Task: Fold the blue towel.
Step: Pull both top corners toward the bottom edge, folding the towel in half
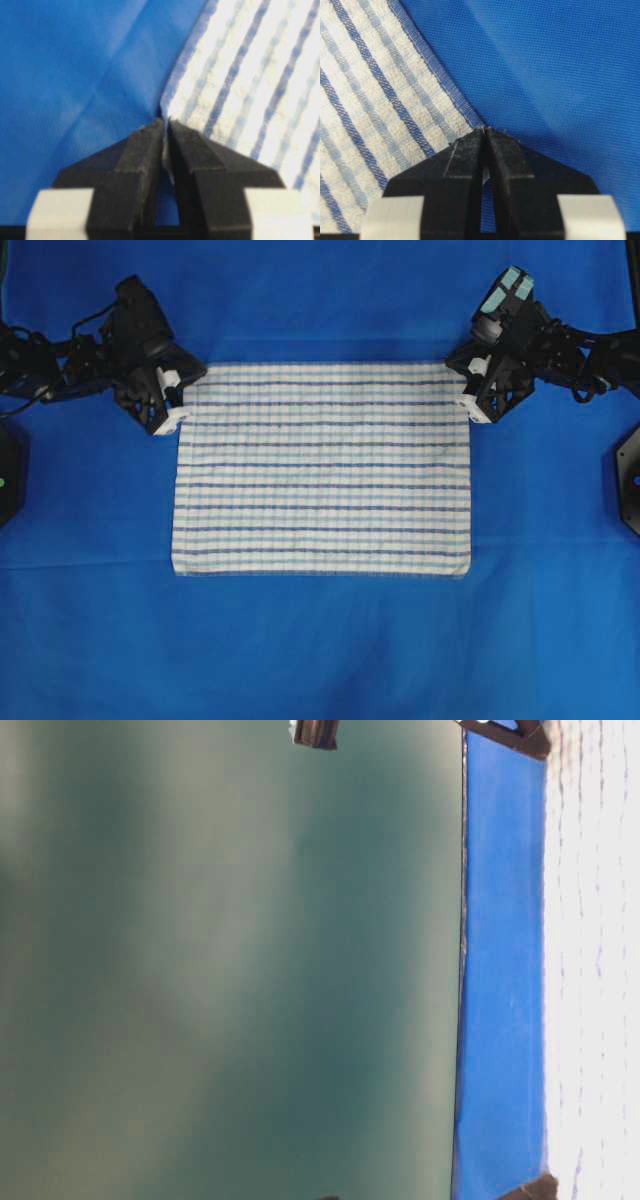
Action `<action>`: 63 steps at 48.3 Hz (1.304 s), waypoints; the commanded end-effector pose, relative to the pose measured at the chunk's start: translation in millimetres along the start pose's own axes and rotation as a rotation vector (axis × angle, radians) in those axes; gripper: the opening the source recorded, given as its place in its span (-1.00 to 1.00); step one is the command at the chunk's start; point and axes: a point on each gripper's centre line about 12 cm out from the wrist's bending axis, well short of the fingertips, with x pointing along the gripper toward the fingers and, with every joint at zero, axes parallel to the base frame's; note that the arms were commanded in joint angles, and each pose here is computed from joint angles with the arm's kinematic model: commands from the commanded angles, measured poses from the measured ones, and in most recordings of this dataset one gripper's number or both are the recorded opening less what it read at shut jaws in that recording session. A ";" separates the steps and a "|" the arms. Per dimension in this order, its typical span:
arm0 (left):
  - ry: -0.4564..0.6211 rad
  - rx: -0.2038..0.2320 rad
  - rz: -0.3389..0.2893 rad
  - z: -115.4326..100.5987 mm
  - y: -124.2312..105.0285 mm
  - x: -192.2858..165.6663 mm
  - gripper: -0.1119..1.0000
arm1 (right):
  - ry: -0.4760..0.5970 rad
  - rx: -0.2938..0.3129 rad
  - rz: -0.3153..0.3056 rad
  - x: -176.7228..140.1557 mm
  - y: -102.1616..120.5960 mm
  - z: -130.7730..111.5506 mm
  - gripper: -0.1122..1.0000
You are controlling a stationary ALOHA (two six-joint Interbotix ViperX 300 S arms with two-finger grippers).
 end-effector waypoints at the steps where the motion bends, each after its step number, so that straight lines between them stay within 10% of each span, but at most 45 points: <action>1: -0.043 0.009 -0.007 15.4 -2.3 -6.7 -0.74 | -0.051 -0.001 0.000 -7.0 -0.4 15.2 -0.74; 34: -0.075 0.047 -0.019 32.4 -6.8 -25.7 -0.74 | -0.086 -0.006 0.019 -26.7 6.9 24.4 -0.74; 63: -0.008 0.214 -0.244 15.6 -86.4 -61.8 -0.74 | -0.049 -0.094 0.259 -80.7 87.8 12.7 -0.74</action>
